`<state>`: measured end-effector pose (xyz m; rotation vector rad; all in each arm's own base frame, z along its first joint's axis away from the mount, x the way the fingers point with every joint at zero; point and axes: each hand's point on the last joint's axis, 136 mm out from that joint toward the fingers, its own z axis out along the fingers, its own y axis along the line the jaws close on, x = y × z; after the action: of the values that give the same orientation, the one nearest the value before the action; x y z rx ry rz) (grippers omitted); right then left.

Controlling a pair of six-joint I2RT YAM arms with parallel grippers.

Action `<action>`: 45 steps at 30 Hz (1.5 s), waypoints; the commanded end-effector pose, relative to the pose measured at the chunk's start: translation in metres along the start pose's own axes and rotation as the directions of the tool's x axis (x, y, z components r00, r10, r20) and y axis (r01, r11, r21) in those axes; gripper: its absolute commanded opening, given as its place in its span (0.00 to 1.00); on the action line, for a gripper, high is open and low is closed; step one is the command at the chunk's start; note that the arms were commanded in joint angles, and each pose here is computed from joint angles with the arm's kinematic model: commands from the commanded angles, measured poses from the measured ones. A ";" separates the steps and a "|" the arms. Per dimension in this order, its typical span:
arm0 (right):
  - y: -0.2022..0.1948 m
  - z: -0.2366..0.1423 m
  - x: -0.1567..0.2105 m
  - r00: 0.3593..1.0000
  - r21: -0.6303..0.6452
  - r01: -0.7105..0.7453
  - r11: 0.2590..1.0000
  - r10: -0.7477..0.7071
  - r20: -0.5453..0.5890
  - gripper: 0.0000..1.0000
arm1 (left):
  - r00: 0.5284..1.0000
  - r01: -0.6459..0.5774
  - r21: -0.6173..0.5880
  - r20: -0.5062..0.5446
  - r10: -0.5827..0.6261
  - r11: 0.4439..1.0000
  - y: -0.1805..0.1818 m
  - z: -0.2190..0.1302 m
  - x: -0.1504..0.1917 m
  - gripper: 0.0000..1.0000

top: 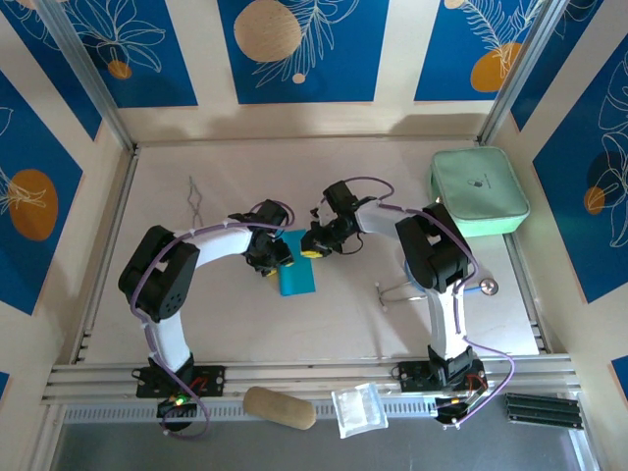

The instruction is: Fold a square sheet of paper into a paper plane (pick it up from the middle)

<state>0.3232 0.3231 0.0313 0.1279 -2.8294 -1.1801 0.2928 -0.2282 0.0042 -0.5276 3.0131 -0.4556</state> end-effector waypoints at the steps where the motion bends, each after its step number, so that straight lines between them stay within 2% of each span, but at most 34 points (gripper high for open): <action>1: 0.000 0.007 0.007 0.999 -0.006 -0.006 1.000 0.006 -0.052 0.14 | 0.991 0.023 -0.172 -0.126 -0.045 0.985 0.054 0.051 0.035 0.43; 9: -0.035 0.017 0.015 0.994 0.067 -0.061 0.996 0.067 -0.084 0.10 | 0.991 0.034 -0.159 -0.119 -0.054 0.987 0.051 0.049 0.034 0.42; 14: -0.067 0.016 0.020 0.986 0.145 -0.119 0.982 0.134 -0.097 0.08 | 0.996 0.015 -0.114 -0.080 -0.024 0.993 0.033 0.033 0.022 0.41; 17: -0.082 0.017 0.023 0.984 0.185 -0.129 0.974 0.149 -0.101 0.07 | 1.000 -0.006 -0.054 -0.028 0.005 0.999 0.011 0.009 0.009 0.43; 23: -0.101 0.026 0.030 0.976 0.228 -0.144 0.963 0.176 -0.129 0.03 | 0.988 -0.060 0.037 0.143 0.054 0.997 -0.026 -0.065 -0.027 0.46; 26: -0.102 0.027 0.029 0.976 0.235 -0.141 0.962 0.175 -0.130 0.02 | 0.982 -0.095 0.088 0.174 0.079 0.992 -0.039 -0.083 -0.032 0.46; 31: -0.104 0.027 0.029 0.975 0.246 -0.146 0.958 0.182 -0.130 0.01 | 0.987 -0.145 0.265 0.108 0.120 0.953 -0.072 -0.071 -0.021 0.36; 35: -0.107 0.026 0.029 0.973 0.263 -0.153 0.952 0.192 -0.127 0.00 | 0.988 -0.153 0.329 0.045 0.146 0.932 -0.083 -0.057 -0.012 0.28; 37: -0.107 0.026 0.029 0.973 0.271 -0.156 0.950 0.195 -0.126 0.00 | 0.986 -0.160 0.318 0.013 0.164 0.935 -0.082 -0.052 -0.009 0.24; 42: -0.109 0.026 0.030 0.971 0.282 -0.160 0.946 0.203 -0.127 0.00 | 0.985 -0.162 0.201 -0.027 0.171 0.966 -0.056 -0.034 -0.005 0.18; 45: -0.109 0.026 0.029 0.971 0.287 -0.158 0.945 0.201 -0.128 0.00 | 0.985 -0.156 0.188 -0.041 0.167 0.970 -0.049 -0.024 -0.004 0.16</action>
<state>0.3189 0.3131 0.0132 0.1277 -2.7283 -1.1376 0.3166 -0.2700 0.0518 -0.2811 2.9481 -0.7670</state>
